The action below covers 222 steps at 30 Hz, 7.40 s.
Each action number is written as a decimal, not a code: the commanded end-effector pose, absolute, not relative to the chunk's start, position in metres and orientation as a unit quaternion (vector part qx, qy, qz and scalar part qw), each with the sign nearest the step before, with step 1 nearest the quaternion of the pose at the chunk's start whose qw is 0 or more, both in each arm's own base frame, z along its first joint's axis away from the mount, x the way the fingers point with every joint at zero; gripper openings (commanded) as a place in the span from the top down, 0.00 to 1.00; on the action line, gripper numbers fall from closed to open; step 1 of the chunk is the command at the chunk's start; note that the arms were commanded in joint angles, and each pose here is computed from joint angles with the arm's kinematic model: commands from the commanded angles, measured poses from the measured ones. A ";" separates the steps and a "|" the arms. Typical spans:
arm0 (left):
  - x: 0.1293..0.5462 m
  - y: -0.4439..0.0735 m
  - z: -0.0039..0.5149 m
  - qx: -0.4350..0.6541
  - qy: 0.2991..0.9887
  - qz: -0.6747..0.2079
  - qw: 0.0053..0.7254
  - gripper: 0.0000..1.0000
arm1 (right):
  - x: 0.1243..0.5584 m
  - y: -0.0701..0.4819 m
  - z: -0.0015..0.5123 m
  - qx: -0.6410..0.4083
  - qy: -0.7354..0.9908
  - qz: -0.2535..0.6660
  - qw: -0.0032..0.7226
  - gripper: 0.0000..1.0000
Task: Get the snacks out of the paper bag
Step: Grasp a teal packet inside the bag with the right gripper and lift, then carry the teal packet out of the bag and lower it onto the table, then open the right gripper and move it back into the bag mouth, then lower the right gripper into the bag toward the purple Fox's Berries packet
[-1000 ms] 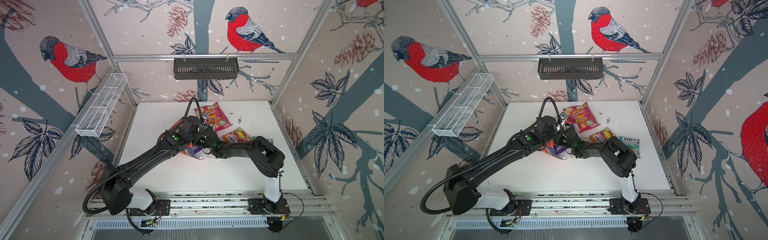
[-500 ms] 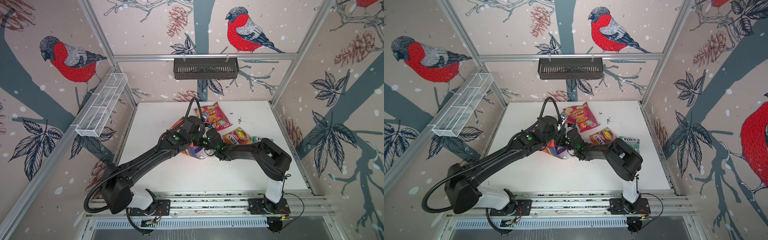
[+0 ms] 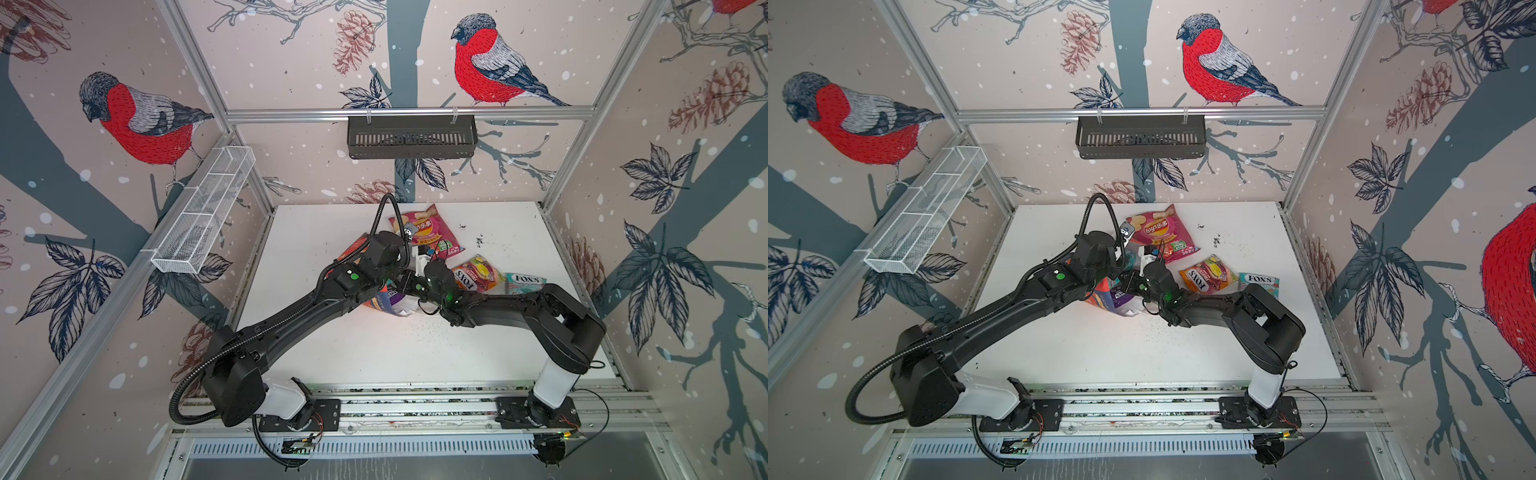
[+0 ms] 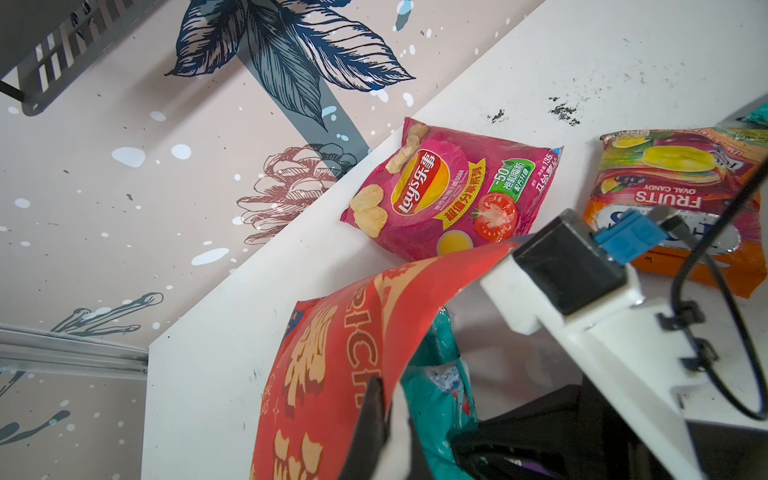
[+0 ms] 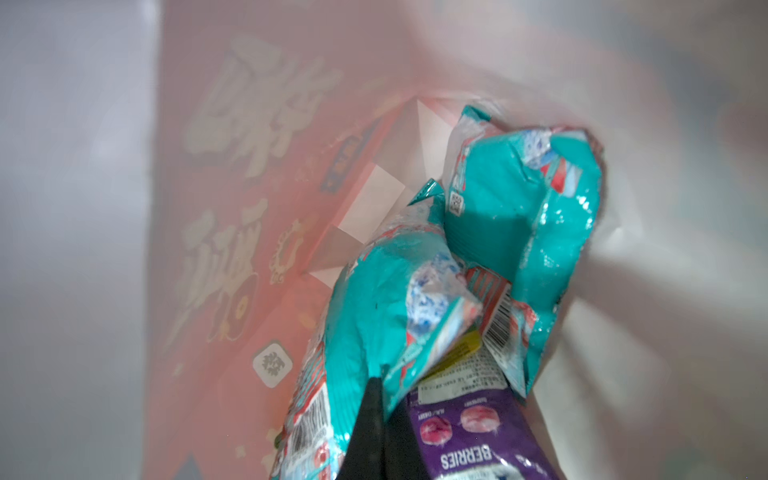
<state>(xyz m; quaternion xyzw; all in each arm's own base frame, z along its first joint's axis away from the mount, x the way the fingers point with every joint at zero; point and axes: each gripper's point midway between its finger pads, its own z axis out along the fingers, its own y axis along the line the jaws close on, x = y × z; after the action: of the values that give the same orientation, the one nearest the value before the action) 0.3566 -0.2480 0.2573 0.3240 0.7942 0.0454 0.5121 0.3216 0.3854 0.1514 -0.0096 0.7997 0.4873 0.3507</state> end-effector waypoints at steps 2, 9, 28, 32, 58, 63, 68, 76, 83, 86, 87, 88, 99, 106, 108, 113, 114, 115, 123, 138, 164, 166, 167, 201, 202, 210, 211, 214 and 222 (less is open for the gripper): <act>0.364 -0.244 0.275 0.303 0.785 0.058 0.536 1.00 | 0.327 0.377 0.175 -0.026 0.779 0.489 0.391 1.00; 0.365 -0.240 0.282 0.290 0.786 0.063 0.542 1.00 | 0.315 0.369 0.196 -0.071 0.766 0.489 0.412 1.00; 0.370 -0.241 0.289 0.283 0.786 0.066 0.545 1.00 | 0.258 0.343 0.274 -0.249 0.664 0.544 0.449 1.00; 0.370 -0.240 0.290 0.283 0.786 0.066 0.546 1.00 | 0.244 0.328 0.301 -0.277 0.638 0.533 0.482 1.00; 0.366 -0.238 0.300 0.282 0.779 0.063 0.557 1.00 | 0.292 0.144 0.288 -0.090 0.796 0.163 0.576 0.99; 0.366 -0.238 0.296 0.283 0.780 0.062 0.555 1.00 | 0.282 0.124 0.257 -0.061 0.844 0.120 0.520 0.99; 0.366 -0.240 0.292 0.286 0.781 0.059 0.552 1.00 | 0.268 0.110 0.239 -0.040 0.875 0.097 0.472 0.99; 0.367 -0.243 0.293 0.289 0.779 0.055 0.553 1.00 | 0.258 0.107 0.203 -0.015 0.929 0.066 0.365 0.99; 0.365 -0.241 0.296 0.288 0.775 0.053 0.559 1.00 | 0.252 0.095 0.156 0.000 0.960 0.003 0.280 0.99; 0.364 -0.240 0.296 0.288 0.775 0.054 0.560 1.00 | 0.253 0.102 0.147 -0.010 0.965 0.006 0.262 0.99; 0.364 -0.240 0.296 0.288 0.775 0.054 0.560 1.00 | 0.254 0.105 0.145 -0.016 0.966 0.006 0.259 0.99; 0.364 -0.240 0.296 0.288 0.776 0.054 0.559 1.00 | 0.254 0.107 0.141 -0.022 0.967 0.005 0.255 0.99; 0.362 -0.237 0.298 0.286 0.776 0.056 0.560 1.00 | 0.271 0.158 0.121 -0.067 0.959 0.107 0.255 0.91; 0.363 -0.239 0.296 0.288 0.777 0.055 0.557 1.00 | 0.278 0.160 0.118 -0.064 0.955 0.119 0.265 0.65; 0.363 -0.239 0.296 0.288 0.777 0.054 0.557 1.00 | 0.280 0.161 0.122 -0.062 0.951 0.130 0.274 0.63; 0.362 -0.240 0.296 0.288 0.778 0.051 0.556 1.00 | 0.282 0.157 0.126 -0.051 0.947 0.136 0.288 0.60; 0.362 -0.240 0.296 0.289 0.778 0.051 0.556 1.00 | 0.283 0.156 0.129 -0.049 0.945 0.137 0.292 0.60; 0.363 -0.240 0.296 0.289 0.778 0.052 0.555 1.00 | 0.285 0.156 0.132 -0.047 0.942 0.140 0.300 0.60; 0.366 -0.242 0.295 0.286 0.782 0.059 0.550 1.00 | 0.282 0.204 0.224 -0.079 0.835 0.339 0.425 0.59; 0.372 -0.248 0.299 0.282 0.782 0.057 0.553 1.00 | 0.250 0.280 0.253 -0.175 0.769 0.462 0.407 0.60; 0.350 -0.241 0.296 0.290 0.762 0.023 0.578 1.00 | 0.270 0.372 0.172 -0.094 0.811 0.478 0.322 0.69; 0.352 -0.243 0.294 0.293 0.767 0.024 0.570 1.00 | 0.269 0.376 0.170 -0.098 0.812 0.479 0.319 0.69; 0.353 -0.244 0.293 0.294 0.769 0.025 0.566 1.00 | 0.269 0.378 0.169 -0.098 0.812 0.479 0.318 0.70; 0.357 -0.276 0.268 0.317 0.785 -0.002 0.533 1.00 | 0.255 0.350 0.107 -0.142 0.892 0.351 0.247 0.60; 0.357 -0.277 0.268 0.317 0.785 -0.001 0.532 1.00 | 0.255 0.352 0.106 -0.143 0.892 0.353 0.245 0.60; 0.358 -0.284 0.267 0.319 0.786 -0.007 0.529 1.00 | 0.257 0.354 0.095 -0.140 0.896 0.353 0.230 0.60; 0.359 -0.284 0.268 0.318 0.786 -0.007 0.530 1.00 | 0.258 0.354 0.094 -0.139 0.897 0.352 0.228 0.60; 0.358 -0.285 0.269 0.318 0.785 -0.008 0.532 1.00 | 0.258 0.351 0.092 -0.133 0.899 0.350 0.227 0.57; 0.355 -0.292 0.269 0.320 0.783 -0.027 0.533 1.00 | 0.263 0.351 0.085 -0.121 0.900 0.360 0.212 0.52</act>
<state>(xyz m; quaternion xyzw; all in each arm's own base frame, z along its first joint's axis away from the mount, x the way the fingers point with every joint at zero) 0.3549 -0.2810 0.2568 0.3255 0.7934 -0.0018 0.5143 0.2607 0.3465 0.0833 -0.1247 0.9039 0.3474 0.2162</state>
